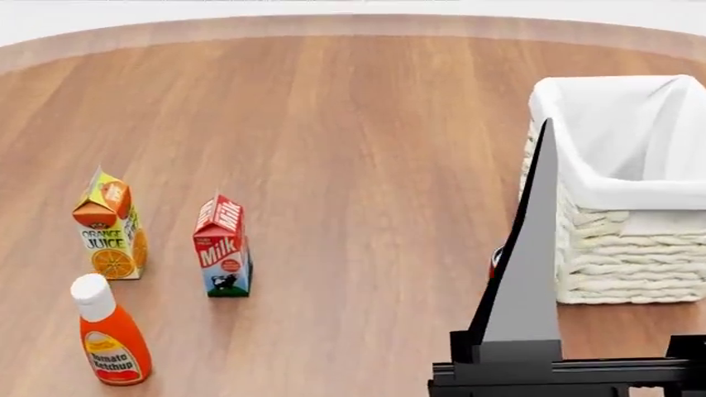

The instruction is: Pick the milk and place it in the basket.

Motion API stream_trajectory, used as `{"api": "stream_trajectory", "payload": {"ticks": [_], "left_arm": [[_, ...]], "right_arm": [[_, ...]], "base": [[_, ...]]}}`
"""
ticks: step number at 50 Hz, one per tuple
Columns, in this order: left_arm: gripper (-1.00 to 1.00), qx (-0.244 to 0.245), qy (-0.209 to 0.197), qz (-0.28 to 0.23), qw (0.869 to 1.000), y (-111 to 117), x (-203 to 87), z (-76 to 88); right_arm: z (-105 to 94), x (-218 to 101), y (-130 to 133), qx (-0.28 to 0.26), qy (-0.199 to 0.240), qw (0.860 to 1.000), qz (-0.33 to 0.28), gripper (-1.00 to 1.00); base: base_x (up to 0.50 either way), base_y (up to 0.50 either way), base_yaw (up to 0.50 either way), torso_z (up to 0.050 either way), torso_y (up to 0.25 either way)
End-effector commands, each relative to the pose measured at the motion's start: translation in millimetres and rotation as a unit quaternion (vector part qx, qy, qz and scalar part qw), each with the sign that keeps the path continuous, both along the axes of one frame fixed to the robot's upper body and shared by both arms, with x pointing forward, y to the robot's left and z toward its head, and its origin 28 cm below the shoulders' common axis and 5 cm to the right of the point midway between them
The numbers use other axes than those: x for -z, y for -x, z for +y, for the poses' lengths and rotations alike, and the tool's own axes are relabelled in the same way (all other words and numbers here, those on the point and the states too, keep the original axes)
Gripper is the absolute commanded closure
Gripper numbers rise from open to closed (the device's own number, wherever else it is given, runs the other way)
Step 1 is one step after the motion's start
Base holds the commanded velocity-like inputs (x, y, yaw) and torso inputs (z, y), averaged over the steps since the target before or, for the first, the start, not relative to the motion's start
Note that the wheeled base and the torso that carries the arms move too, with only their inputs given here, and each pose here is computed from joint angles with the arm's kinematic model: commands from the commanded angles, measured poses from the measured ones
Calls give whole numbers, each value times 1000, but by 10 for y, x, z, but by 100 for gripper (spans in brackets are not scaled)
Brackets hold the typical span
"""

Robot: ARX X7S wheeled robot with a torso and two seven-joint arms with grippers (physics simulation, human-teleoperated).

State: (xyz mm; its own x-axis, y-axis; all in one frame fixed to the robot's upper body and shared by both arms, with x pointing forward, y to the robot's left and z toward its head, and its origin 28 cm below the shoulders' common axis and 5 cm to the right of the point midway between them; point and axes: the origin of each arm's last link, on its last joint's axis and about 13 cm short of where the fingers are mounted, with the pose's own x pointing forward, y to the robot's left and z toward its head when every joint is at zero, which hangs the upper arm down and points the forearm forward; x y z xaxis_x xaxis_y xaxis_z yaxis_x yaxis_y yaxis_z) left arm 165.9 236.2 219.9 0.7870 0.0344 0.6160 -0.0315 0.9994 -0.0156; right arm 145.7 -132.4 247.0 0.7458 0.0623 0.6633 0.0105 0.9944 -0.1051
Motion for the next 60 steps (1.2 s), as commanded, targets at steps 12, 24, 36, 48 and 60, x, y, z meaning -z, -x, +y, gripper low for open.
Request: {"api": "stream_trajectory", "payload": {"ticks": [12,24,36,48,60], "left_arm": [[-100,1,-1,0,1000,1,3,-1],[-100,0,-2,0,1000,5,4,2],[-100,-1,-1,-1,1000,2,-2,3],[-100,0,-1,0,1000,1,5,-1],[-100,-2,-1,1,1000,-2,9,3]], "right_arm": [[-5,24,-5,-3,-1,1000,2,-100],[-2,31,-3,-6,-1,1000,3,-100],[1,34,-12,-8,-1,1000,4,-100],[-1,41,-12,-8,-1,1000,5,-100],[4,48,-18,-9,3,1000,7,-100]], "base": [[500,0,0,0,1],[500,0,0,0,1],[500,0,0,0,1],[500,0,0,0,2],[500,0,0,0,2]]}}
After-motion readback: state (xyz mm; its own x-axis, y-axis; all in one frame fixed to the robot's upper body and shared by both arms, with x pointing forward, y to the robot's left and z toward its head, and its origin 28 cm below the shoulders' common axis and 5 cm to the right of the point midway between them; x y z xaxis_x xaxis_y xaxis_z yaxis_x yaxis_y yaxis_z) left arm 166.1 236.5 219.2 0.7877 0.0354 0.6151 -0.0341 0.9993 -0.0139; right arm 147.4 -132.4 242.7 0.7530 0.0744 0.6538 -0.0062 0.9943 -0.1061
